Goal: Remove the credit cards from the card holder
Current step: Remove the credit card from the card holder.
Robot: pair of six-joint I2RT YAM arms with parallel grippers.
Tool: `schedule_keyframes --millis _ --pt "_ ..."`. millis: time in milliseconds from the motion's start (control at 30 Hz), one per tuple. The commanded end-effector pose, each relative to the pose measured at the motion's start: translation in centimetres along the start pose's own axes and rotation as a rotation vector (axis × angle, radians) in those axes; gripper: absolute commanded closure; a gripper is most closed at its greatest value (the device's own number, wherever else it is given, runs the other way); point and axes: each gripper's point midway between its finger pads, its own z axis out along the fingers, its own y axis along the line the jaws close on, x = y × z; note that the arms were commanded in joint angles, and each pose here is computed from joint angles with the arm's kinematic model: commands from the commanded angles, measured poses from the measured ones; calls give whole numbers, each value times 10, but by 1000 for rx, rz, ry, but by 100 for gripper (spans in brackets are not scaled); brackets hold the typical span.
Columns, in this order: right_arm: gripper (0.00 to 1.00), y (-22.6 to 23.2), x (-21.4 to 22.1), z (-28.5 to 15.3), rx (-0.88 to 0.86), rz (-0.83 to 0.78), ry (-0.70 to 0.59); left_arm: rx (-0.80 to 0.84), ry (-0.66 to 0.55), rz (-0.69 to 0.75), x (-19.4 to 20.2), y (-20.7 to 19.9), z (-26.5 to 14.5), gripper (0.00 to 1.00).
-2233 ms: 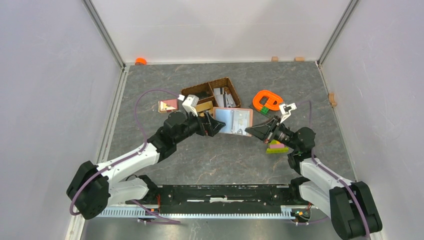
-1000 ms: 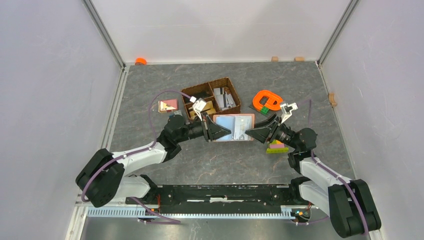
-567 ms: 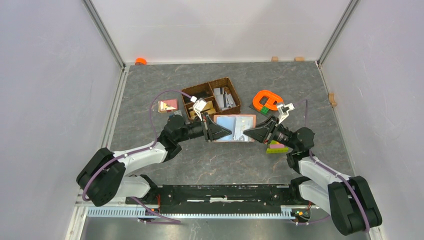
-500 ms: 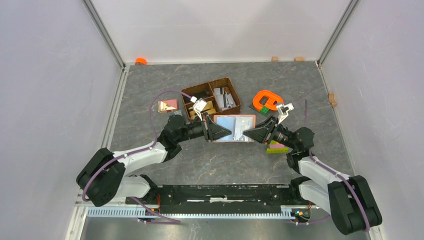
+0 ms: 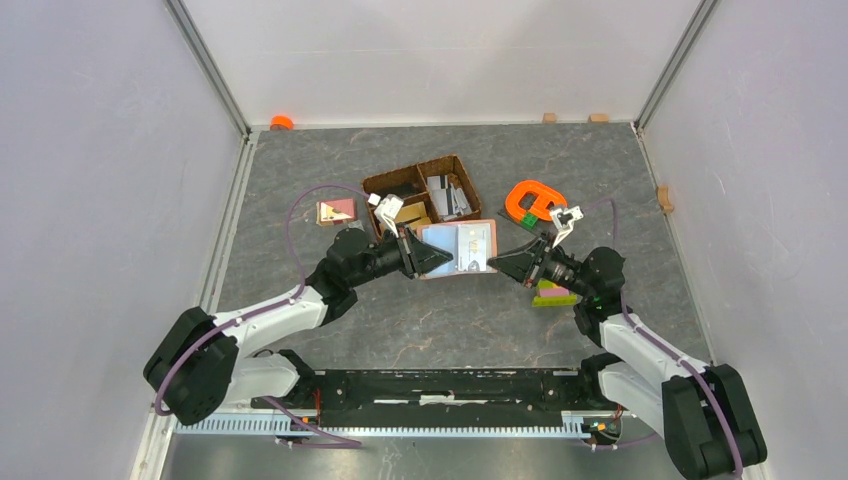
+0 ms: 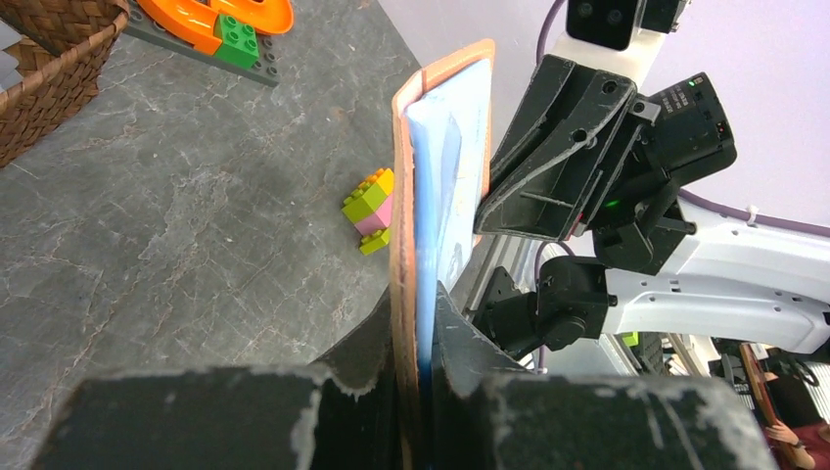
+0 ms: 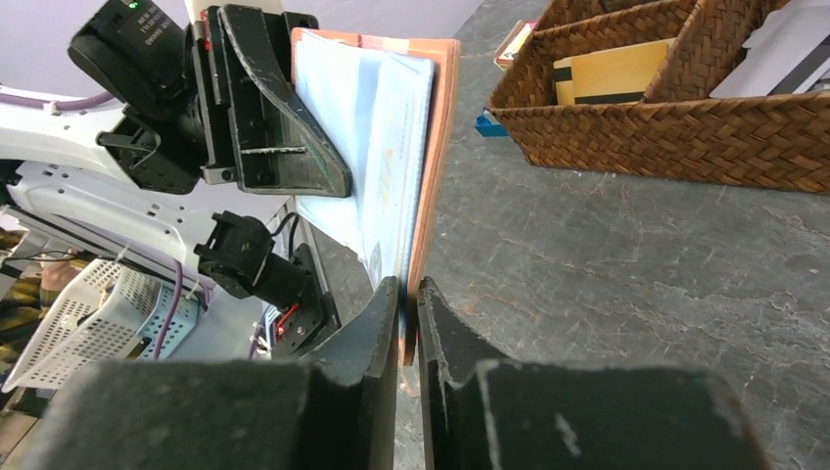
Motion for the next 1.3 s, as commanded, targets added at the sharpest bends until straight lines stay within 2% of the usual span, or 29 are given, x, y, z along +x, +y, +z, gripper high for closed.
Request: schedule_keyframes --millis 0,167,233,333,800,1267 --pt "88 2 -13 4 5 -65 -18 30 -69 59 -24 -14 0 98" --pt "83 11 -17 4 -28 -86 -25 -24 -68 53 -24 -3 1 98" --pt "90 14 -19 4 -34 -102 -31 -48 -67 47 -24 2 1 98" --pt "95 19 -20 4 -54 -111 -34 -45 -52 44 -22 3 3 98" --pt "98 24 -9 14 -73 -124 15 46 -11 36 -16 -10 9 98" --pt "99 40 -1 23 -137 -141 51 40 20 17 -11 -6 14 98"
